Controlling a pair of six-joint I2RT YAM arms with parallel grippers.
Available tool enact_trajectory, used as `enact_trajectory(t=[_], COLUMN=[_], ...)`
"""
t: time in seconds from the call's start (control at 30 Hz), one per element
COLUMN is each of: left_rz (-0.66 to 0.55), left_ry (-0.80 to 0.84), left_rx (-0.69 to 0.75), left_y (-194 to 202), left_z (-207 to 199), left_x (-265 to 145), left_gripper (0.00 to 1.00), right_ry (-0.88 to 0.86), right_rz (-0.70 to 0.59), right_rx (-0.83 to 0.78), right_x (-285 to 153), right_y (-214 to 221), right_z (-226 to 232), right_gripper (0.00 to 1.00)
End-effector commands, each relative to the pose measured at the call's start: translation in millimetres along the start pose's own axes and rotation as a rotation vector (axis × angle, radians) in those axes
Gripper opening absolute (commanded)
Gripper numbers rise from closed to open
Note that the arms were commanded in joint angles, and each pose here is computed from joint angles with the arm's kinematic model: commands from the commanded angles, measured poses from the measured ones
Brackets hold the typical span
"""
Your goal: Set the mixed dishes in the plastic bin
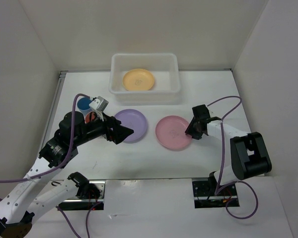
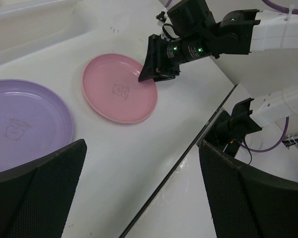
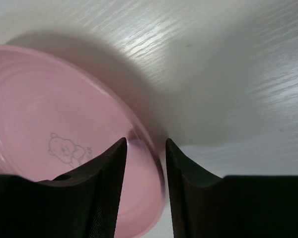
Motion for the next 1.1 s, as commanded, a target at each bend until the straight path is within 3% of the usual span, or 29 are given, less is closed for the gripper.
enact_trajectory(t=[0.0, 0.57, 0.83, 1.07], left_rz=[-0.069, -0.069, -0.079, -0.077], left_ry=[0.037, 0.037, 0.054, 0.064], left_rx=[0.019, 0.019, 0.014, 0.006], left_y=[-20, -22, -20, -18], left_z=[-9, -10, -12, -12], left_x=[-5, -6, -6, -5], left_gripper=[1.00, 1.00, 1.00, 1.00], right_ry=[-0.050, -0.103, -0.186, -0.436], right_rz=[-0.010, 0.029, -0.060, 0.002], right_rx=[0.013, -0.018, -0.007, -0.118], right_x=[1, -14, -80, -134], right_y=[6, 16, -2, 3], right_z=[10, 11, 27, 55], right_gripper=[0.42, 0.00, 0.00, 0.00])
Point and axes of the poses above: each gripper's point midway between its finger pads, its own x axis out along the fingers, its own z axis along the line the jaws close on, y = z × x, the point moved 4 cm from there along -x, back along the fingers, and after that the axes turned 8 degrees about x, right-handed, at the moved point
